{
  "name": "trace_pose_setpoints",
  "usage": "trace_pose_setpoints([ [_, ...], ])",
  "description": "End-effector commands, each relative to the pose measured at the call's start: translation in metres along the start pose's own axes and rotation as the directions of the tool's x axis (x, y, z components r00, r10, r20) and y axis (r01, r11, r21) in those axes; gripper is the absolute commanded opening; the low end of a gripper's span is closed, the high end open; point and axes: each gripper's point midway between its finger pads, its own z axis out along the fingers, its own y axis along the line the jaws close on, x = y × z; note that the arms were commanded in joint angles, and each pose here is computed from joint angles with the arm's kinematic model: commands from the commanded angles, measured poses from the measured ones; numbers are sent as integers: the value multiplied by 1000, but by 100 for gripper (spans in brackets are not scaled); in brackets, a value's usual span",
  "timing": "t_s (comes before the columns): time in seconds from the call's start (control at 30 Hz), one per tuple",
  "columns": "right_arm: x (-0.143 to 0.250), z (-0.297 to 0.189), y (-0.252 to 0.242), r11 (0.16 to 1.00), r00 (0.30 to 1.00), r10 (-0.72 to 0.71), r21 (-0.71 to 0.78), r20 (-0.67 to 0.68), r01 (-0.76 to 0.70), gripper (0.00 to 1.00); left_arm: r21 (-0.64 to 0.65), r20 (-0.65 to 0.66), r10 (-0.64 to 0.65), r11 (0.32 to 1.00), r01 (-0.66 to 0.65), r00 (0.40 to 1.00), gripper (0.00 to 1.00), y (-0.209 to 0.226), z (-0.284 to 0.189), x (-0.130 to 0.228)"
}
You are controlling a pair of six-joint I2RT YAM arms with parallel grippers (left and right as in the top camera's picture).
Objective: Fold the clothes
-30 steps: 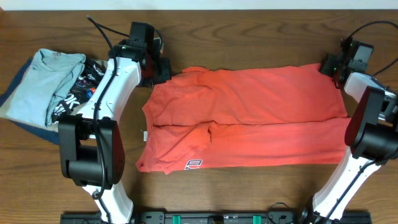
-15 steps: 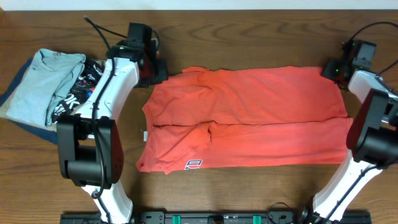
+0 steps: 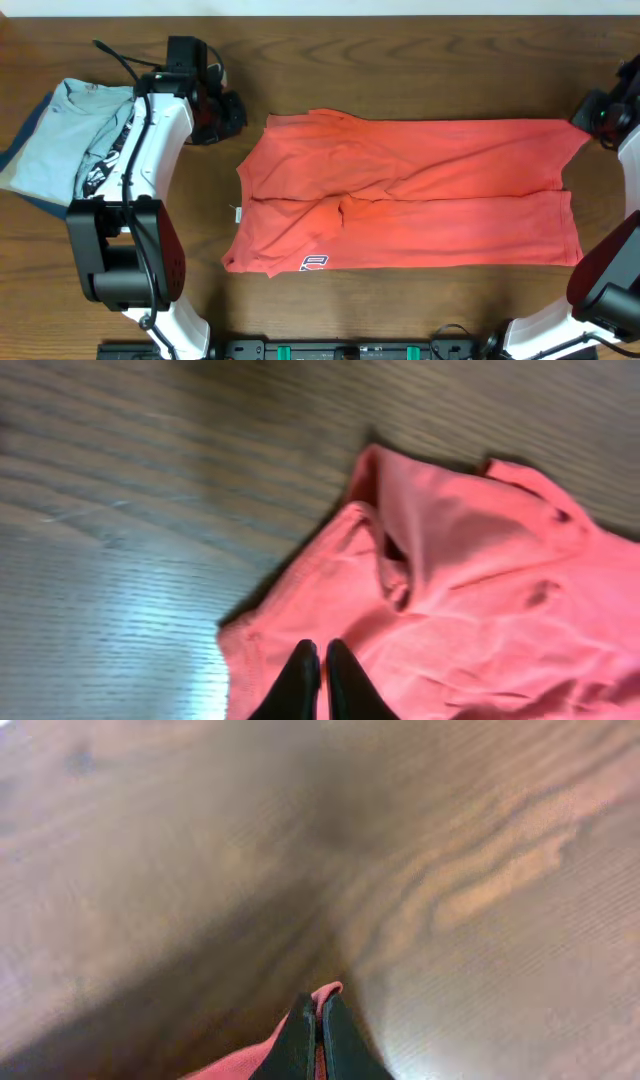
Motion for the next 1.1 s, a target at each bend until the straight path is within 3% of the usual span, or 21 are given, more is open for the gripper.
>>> trace_pose_setpoints([
  [0.0,7,4,-2,1000,1000,4,15,-31,-4,1,60,47,30,998,-33,998,47,-19,-4,-8],
  [0.07,9,4,-1,1000,999,2,14,-39,-1,1,79,97,55,995,-63,994,56,-29,-4,-19],
  [0.33,10,4,6,1000,999,-10,6,-40,11,1,147,248,151,970,-192,957,63,-76,14,-49],
  [0.7,14,4,5,1000,998,-10,8,-55,10,1,193,238,269,928,-317,933,66,-132,99,-32],
  [1.07,15,4,5,1000,998,-10,8,-58,10,1,132,130,295,941,-312,946,66,-122,163,3],
])
